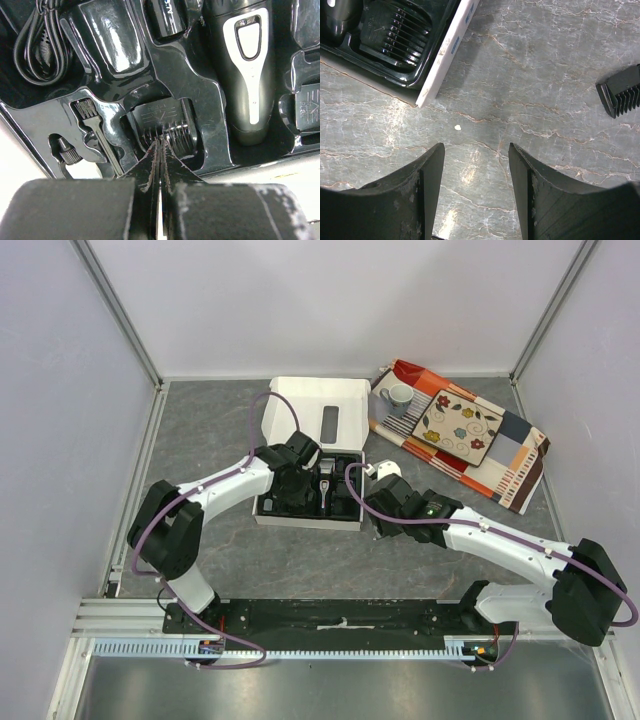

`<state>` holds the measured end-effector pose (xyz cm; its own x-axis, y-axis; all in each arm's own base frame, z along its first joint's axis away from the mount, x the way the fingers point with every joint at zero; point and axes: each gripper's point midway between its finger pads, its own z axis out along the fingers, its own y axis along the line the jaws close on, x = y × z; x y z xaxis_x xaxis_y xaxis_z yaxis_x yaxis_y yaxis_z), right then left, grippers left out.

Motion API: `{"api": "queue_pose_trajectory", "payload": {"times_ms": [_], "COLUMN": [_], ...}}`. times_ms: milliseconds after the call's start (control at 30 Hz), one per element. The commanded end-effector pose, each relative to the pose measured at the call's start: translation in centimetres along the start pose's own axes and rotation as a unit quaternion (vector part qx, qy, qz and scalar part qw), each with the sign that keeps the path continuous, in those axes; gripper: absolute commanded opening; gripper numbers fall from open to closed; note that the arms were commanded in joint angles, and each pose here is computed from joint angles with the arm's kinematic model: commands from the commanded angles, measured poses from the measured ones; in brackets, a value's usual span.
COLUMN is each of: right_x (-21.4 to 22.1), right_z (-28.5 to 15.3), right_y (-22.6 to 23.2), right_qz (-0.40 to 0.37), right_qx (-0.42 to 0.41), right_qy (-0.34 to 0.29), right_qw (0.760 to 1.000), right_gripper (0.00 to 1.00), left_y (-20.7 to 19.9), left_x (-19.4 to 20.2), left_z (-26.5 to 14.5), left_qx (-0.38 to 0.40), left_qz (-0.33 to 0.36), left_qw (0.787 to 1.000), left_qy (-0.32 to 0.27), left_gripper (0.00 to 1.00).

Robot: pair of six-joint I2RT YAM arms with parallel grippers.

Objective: Sort the hair-cutting tools

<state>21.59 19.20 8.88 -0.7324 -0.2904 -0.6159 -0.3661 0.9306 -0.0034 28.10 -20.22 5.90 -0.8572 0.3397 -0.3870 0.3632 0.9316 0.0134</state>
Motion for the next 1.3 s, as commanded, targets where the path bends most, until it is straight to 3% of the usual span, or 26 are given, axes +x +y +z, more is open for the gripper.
{"api": "queue_pose_trajectory", "payload": {"times_ms": [0, 267, 467, 667, 800, 967, 1133, 1267], "right_x": [-0.6, -1.8, -3.5, -5.2, -4.8, -3.9, -2.8, -2.7], "right_z": [-0.3, -0.3, -0.8, -0.8, 0.3, 0.8, 2.4, 3.8], "right_y": [0.5, 0.7, 0.8, -3.0, -7.3, -12.8, -15.1, -14.7], "right_qz": [0.011, 0.016, 0.031, 0.049, 0.107, 0.153, 0.143, 0.122], "right_qx": [-0.011, -0.008, 0.002, 0.088, 0.127, 0.199, 0.197, 0.139], "right_qy": [-0.016, -0.024, -0.039, -0.046, -0.023, -0.008, 0.016, 0.035], "right_qw": [1.0, 1.0, 0.999, 0.994, 0.986, 0.968, 0.97, 0.982], "right_gripper": [0.62, 0.63, 0.68, 0.79, 0.79, 0.79, 0.81, 0.84], "left_y": [-0.2, -0.9, -0.6, -0.4, -1.0, -2.5, -3.3, -3.8], "left_x": [-0.7, -3.0, -3.6, -4.2, -4.0, -2.0, -0.3, 1.0], "left_z": [0.6, -2.6, -5.0, -8.0, -11.3, -13.6, -15.6, -16.0], "left_qx": [0.009, 0.033, 0.034, 0.044, 0.082, 0.148, 0.198, 0.223], "left_qz": [-0.014, -0.014, -0.009, -0.009, -0.014, -0.012, -0.007, -0.015], "left_qw": [1.0, 0.998, 0.996, 0.993, 0.986, 0.975, 0.96, 0.954], "left_qy": [-0.016, -0.055, -0.077, -0.11, -0.145, -0.165, -0.198, -0.198], "left_gripper": [0.02, 0.02, 0.08, 0.18, 0.28, 0.33, 0.38, 0.38]}}
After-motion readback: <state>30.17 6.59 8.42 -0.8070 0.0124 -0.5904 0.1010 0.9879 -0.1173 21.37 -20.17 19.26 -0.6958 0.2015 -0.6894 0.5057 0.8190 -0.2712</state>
